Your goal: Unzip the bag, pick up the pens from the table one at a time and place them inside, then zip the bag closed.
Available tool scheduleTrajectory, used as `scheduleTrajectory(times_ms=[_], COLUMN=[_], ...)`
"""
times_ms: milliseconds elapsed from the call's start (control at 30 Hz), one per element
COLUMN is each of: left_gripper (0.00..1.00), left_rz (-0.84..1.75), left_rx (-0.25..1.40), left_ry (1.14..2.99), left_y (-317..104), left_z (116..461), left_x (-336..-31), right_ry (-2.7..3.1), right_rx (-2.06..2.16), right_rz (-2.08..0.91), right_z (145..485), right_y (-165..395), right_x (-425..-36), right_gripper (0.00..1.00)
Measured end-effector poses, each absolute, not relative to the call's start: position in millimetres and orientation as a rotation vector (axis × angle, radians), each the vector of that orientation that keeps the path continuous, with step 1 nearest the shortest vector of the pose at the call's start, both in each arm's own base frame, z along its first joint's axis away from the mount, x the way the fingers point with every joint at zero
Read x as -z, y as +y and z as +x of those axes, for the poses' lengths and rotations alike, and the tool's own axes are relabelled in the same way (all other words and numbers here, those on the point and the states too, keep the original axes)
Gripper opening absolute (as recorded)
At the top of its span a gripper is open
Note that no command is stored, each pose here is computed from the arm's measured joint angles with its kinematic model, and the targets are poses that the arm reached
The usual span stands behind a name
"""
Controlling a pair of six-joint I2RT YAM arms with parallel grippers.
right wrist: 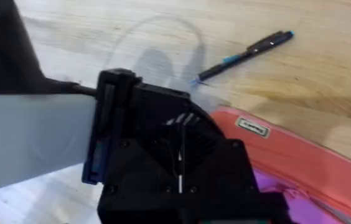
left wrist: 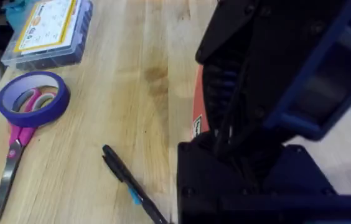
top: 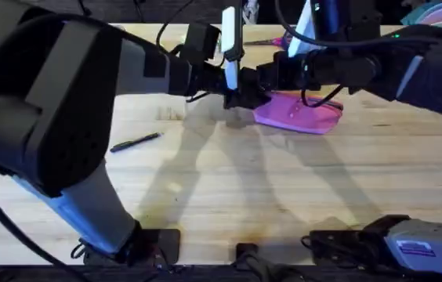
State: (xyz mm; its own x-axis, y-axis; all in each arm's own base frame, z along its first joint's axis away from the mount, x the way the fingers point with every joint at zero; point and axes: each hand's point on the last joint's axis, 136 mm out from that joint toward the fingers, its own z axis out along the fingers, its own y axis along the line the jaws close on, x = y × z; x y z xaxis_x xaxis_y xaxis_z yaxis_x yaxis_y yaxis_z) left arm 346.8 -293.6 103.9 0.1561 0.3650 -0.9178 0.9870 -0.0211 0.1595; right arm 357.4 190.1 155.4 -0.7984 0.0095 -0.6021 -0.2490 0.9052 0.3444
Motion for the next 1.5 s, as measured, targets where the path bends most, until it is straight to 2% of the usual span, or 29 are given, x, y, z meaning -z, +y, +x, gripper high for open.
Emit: scheduleTrajectory(times_ms=[133,233,300,333,367,467,500,533,600,700,933,1133,1500], left_gripper=[0.042,0.042,0.042,0.042,0.042,0.042,0.042,0.042,0.042,0.042,0.042,0.042,0.042], left_rz=[1.542,1.542,1.542,1.542,1.542,1.542,1.542,1.542,1.542,1.542,1.542,1.542,1.542], left_rx=[0.880,0.880,0.880,0.880,0.880,0.880,0.880,0.880,0.880,0.880,0.880,0.880,0.880], left_ry=[1.353,1.353,1.353,1.353,1.353,1.353,1.353,1.353,1.353,1.353,1.353,1.353,1.353], left_y=[-294,-294,-294,-294,-294,-294,-294,-294,-294,-294,-294,-294,-294], left_z=[347,347,347,347,347,347,347,347,347,347,347,347,347], left_x=[-104,-104,-104,-104,-104,-104,-104,-104,-104,-104,-104,-104,-104], right_ry=[2.437,2.389,2.354,2.340,2.306,2.283,2.276,2.267,2.231,2.226,2.242,2.314,2.425], right_rx=[-0.496,-0.463,-0.445,-0.437,-0.414,-0.396,-0.393,-0.390,-0.391,-0.378,-0.303,-0.310,-0.267], right_rz=[-0.148,-0.128,-0.111,-0.103,-0.084,-0.070,-0.068,-0.068,-0.060,-0.027,0.091,0.249,0.360], right_z=[357,355,351,349,339,328,324,319,302,288,261,238,249], right_y=[181,173,166,163,153,144,141,138,129,118,89,76,78], right_x=[-160,-178,-193,-199,-217,-231,-235,-240,-257,-264,-266,-253,-224], right_gripper=[0.030,0.030,0.076,0.161,0.395,0.805,0.929,0.981,0.996,0.998,0.998,0.998,0.998])
